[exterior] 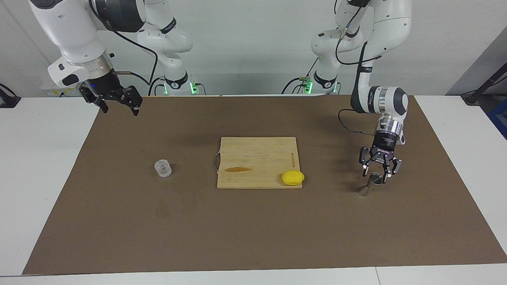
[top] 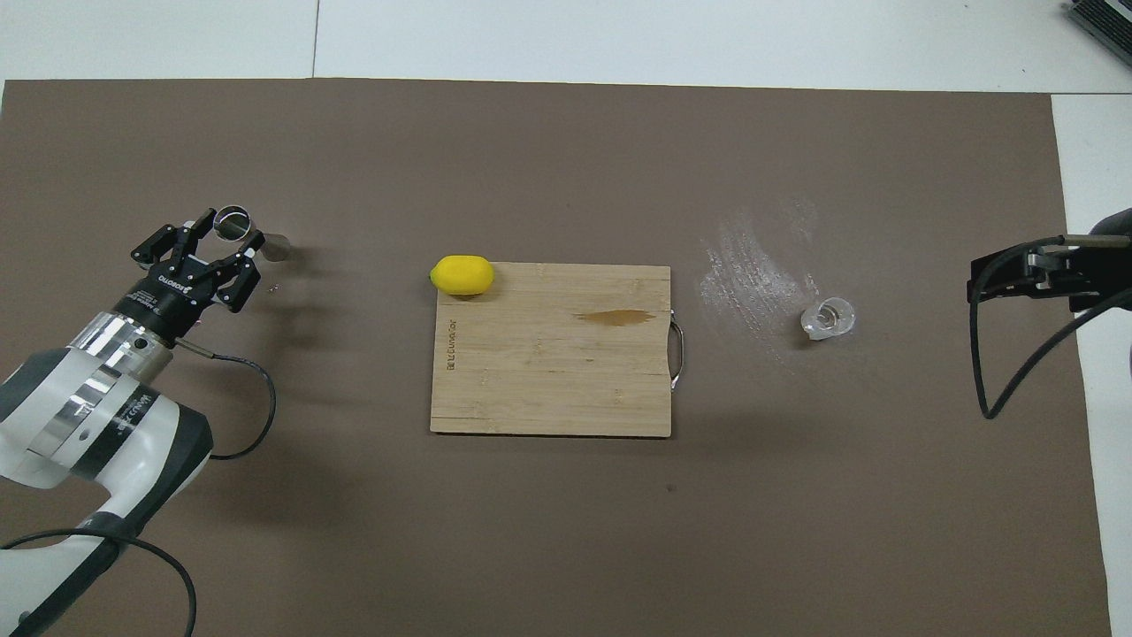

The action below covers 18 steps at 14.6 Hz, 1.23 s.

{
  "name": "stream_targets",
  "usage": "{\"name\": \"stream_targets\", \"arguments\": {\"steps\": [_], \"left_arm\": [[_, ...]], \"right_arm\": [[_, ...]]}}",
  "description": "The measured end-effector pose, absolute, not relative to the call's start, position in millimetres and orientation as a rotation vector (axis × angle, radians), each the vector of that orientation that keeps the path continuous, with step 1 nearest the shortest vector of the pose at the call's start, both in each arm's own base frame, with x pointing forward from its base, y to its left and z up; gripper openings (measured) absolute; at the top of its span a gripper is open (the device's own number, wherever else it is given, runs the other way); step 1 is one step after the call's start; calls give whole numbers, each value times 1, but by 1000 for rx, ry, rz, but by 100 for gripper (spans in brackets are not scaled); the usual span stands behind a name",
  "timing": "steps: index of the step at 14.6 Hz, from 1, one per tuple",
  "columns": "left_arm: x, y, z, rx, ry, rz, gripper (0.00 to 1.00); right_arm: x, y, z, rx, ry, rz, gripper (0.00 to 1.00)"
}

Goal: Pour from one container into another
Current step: 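Close the left gripper around the small metal cup, then carry the metal cup onto the wooden cutting board with the left gripper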

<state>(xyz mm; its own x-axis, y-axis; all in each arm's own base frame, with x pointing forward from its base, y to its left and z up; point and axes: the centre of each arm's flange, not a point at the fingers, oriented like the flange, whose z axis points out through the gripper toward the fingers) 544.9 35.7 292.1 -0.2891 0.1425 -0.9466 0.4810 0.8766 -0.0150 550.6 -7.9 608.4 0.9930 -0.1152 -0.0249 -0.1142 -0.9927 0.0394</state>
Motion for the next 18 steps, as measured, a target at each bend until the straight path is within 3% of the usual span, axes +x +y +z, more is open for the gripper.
{"name": "stream_targets", "arguments": {"steps": [10,14,18], "left_arm": [[546,36,291,448,1856,-356,69],[546,36,290,448,1858,-356,52],[546,35,290,443,1858,-357,51]], "right_arm": [[551,-8,608,3098,-178,-42,100],[551,-8,608,3098,-178,-42,100],[551,-8,608,3098,-178,-42,100]]}}
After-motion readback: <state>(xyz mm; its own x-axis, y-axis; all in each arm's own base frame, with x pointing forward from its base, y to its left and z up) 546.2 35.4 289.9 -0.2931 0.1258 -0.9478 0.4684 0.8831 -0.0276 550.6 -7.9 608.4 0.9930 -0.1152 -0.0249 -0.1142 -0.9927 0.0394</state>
